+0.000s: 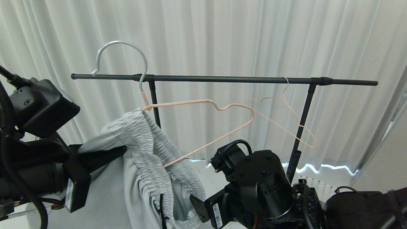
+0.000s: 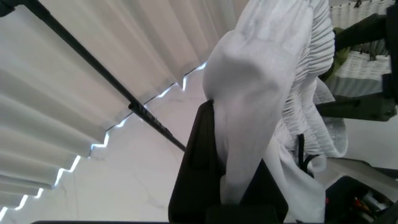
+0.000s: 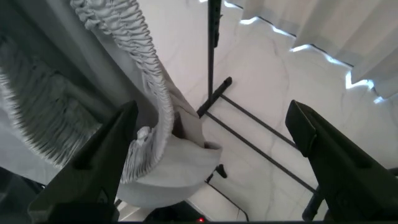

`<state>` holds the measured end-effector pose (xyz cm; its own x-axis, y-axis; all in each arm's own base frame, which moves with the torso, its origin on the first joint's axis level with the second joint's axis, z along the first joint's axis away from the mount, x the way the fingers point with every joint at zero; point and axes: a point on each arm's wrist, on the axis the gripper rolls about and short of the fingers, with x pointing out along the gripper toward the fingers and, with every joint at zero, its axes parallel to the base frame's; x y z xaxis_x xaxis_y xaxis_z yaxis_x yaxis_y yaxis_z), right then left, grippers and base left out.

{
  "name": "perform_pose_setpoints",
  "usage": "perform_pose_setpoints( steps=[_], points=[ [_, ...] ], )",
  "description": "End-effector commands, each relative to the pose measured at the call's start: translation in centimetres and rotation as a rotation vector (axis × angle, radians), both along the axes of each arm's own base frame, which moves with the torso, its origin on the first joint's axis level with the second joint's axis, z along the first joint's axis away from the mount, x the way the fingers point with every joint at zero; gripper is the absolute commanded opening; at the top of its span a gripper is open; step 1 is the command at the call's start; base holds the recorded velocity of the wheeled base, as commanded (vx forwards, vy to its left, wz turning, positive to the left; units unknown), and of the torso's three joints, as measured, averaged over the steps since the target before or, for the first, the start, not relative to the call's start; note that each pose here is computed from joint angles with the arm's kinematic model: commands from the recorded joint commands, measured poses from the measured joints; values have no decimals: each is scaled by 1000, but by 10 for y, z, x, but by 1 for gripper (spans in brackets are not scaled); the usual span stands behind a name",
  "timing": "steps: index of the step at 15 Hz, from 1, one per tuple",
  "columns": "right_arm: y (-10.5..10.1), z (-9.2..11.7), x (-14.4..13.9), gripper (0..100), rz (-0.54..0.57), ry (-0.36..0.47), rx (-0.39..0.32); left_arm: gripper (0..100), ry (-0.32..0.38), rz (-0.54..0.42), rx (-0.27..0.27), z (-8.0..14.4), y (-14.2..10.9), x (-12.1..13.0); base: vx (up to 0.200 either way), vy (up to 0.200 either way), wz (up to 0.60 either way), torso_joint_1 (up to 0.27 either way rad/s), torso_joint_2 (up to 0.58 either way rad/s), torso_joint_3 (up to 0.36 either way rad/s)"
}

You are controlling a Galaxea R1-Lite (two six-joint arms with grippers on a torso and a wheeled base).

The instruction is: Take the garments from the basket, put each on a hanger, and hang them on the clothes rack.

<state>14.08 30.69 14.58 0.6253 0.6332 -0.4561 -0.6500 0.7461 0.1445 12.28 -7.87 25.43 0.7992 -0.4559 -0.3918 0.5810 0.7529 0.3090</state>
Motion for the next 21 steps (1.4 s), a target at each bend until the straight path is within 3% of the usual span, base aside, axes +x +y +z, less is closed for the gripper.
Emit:
perform_pose_setpoints(
  steps=[1, 2, 3, 9, 13, 21],
  points=[
    [6, -7, 3, 100, -1, 6, -15, 0, 2, -8, -1, 0, -1, 0, 0, 0, 0, 0, 0, 0],
    [6, -9, 4, 100, -5, 9, -19, 0, 2, -13, -2, 0, -1, -1, 0, 0, 0, 0, 0, 0],
    [6, -9, 3, 0, -4, 11, -20, 0, 2, -16, -2, 0, -2, -1, 0, 0, 0, 0, 0, 0],
    [6, -12, 4, 0, -28, 3, -33, 0, -1, -18, -7, 0, -1, -2, 0, 0, 0, 0, 0, 0],
    [-6, -7, 21, 0, -113, -15, -30, 0, -1, -18, -7, -2, 1, -5, 0, 0, 0, 0, 0, 0],
    [-65, 17, 75, 0, -345, -63, -45, 0, 25, -18, 18, -23, 13, -22, 0, 0, 0, 0, 0, 0]
  ],
)
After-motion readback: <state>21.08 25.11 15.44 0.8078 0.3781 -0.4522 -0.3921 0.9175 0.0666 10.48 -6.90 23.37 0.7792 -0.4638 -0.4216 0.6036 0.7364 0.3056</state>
